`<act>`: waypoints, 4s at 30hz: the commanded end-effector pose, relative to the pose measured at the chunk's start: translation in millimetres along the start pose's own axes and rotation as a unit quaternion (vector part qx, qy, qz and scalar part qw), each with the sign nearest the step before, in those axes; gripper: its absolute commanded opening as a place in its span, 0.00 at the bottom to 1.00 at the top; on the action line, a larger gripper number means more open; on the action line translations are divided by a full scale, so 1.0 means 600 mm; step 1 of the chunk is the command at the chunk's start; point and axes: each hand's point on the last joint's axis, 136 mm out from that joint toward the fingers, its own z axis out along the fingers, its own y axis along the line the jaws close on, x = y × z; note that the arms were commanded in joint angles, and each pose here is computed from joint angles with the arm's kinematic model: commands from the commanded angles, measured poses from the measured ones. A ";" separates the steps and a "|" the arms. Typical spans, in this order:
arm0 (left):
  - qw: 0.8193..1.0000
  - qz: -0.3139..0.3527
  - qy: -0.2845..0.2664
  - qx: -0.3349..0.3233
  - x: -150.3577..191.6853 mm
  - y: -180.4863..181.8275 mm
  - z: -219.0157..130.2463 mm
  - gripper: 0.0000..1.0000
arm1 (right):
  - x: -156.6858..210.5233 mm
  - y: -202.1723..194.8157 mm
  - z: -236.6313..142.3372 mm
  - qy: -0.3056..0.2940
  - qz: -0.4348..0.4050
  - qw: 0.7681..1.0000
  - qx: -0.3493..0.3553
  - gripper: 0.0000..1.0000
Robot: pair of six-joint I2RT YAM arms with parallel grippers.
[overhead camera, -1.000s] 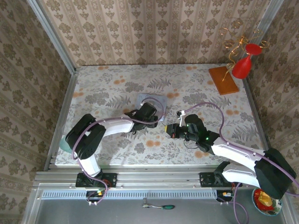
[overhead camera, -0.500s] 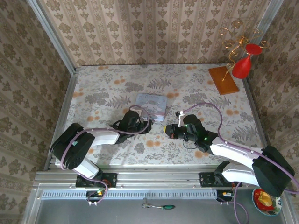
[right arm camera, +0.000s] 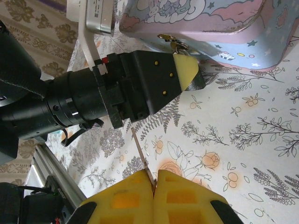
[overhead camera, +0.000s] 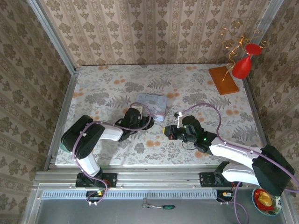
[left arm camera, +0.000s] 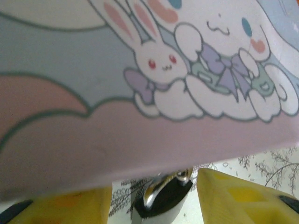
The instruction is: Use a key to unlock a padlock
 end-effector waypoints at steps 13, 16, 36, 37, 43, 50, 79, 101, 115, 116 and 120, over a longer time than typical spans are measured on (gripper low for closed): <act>1.000 -0.018 0.013 0.009 0.005 -0.007 0.010 0.25 | 0.009 -0.018 0.014 0.001 0.032 0.999 0.013 0.00; 1.000 -0.020 0.012 0.018 -0.001 -0.018 0.001 0.19 | 0.012 -0.026 0.018 0.003 0.052 0.999 0.013 0.00; 0.979 -0.150 0.057 0.126 -0.014 -0.106 -0.058 0.08 | 0.029 -0.060 0.040 0.039 0.214 0.976 -0.034 0.00; 0.978 -0.155 0.057 0.130 -0.015 -0.108 -0.058 0.08 | 0.027 -0.059 0.039 0.039 0.217 0.975 -0.038 0.00; 0.967 -0.183 0.056 0.167 -0.022 -0.128 -0.063 0.07 | 0.034 -0.060 0.047 0.055 0.230 0.970 -0.054 0.00; 0.956 -0.218 0.054 0.189 -0.026 -0.132 -0.066 0.03 | 0.031 -0.048 0.048 0.059 0.227 0.968 -0.089 0.00; 0.944 -0.241 0.052 0.221 -0.030 -0.146 -0.073 0.00 | 0.001 -0.021 0.060 0.045 0.256 0.952 -0.161 0.00; 0.943 -0.240 0.053 0.224 -0.027 -0.149 -0.073 0.00 | -0.004 -0.016 0.058 0.038 0.262 0.948 -0.176 0.00; 0.941 -0.240 0.051 0.231 -0.029 -0.154 -0.076 0.00 | -0.014 -0.018 0.054 0.028 0.263 0.949 -0.174 0.00; 0.941 -0.239 0.052 0.232 -0.029 -0.155 -0.076 0.00 | -0.015 -0.018 0.054 0.027 0.262 0.949 -0.175 0.00; 0.941 -0.239 0.052 0.233 -0.029 -0.155 -0.076 0.00 | -0.017 -0.014 0.053 0.027 0.264 0.947 -0.180 0.00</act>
